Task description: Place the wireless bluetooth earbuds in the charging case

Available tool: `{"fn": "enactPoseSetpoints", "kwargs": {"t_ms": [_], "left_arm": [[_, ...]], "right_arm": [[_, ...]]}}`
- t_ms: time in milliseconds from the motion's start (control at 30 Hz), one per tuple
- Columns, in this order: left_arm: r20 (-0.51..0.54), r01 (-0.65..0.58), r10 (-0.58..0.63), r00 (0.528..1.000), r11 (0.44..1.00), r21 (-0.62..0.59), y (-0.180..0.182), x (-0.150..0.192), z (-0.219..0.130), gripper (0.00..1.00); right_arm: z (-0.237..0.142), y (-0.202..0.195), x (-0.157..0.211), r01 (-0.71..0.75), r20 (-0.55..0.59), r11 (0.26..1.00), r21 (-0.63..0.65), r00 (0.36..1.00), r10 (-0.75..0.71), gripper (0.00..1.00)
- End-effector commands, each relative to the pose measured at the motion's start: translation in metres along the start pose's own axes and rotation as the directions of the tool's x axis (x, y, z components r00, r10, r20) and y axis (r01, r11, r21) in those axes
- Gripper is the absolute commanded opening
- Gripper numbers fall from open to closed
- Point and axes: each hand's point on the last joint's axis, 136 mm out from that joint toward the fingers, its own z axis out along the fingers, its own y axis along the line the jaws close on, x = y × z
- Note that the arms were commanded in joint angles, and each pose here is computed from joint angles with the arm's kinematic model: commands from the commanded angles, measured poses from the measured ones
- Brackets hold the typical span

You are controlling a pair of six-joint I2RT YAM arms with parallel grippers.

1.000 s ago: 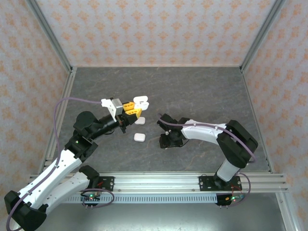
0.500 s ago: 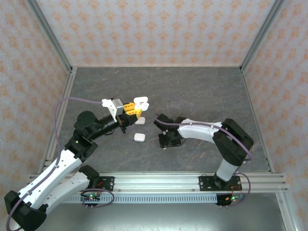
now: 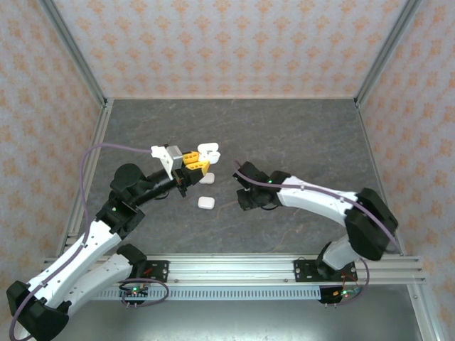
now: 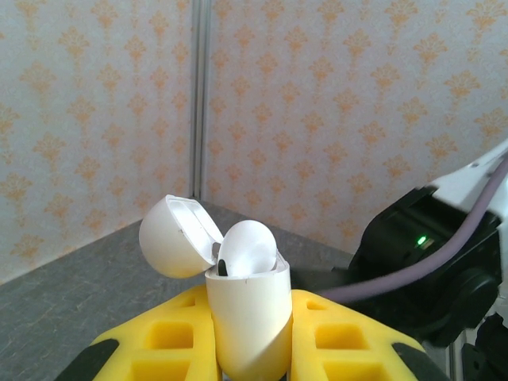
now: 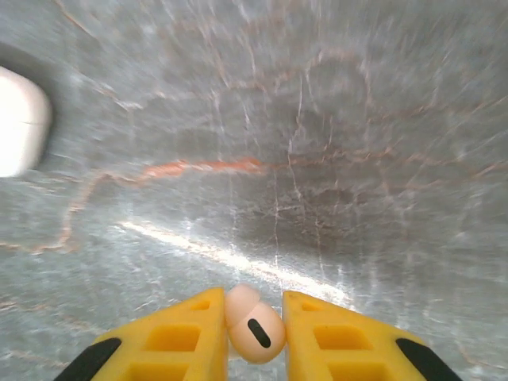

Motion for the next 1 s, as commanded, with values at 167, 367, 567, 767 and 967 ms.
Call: {"fn": "enactPoseSetpoints", "kwargs": {"t_ms": [167,367,567,767,967], "left_arm": [[0.027,0.052,-0.052,0.998,0.998,0.030,-0.002,-0.005,0.004,0.00],[0.009,0.063,-0.064,0.998,0.991,0.118,-0.015,-0.004,0.009,0.00],[-0.007,0.059,-0.059,0.998,0.983,0.175,-0.027,-0.004,0.016,0.00],[-0.015,0.074,-0.072,0.997,0.977,0.199,-0.032,-0.003,0.025,0.00],[-0.020,0.081,-0.078,0.997,0.972,0.223,-0.038,-0.002,0.030,0.00]], "right_arm": [[-0.092,-0.003,-0.052,0.260,0.335,0.964,0.056,0.905,-0.263,0.21],[-0.163,0.007,-0.081,0.391,0.547,0.915,0.101,0.746,-0.380,0.21],[-0.222,0.025,-0.102,0.475,0.701,0.871,0.128,0.578,-0.418,0.21],[-0.265,0.050,-0.110,0.570,0.801,0.812,0.122,0.426,-0.420,0.21],[-0.276,0.068,-0.113,0.634,0.832,0.767,0.098,0.370,-0.412,0.21]]}}
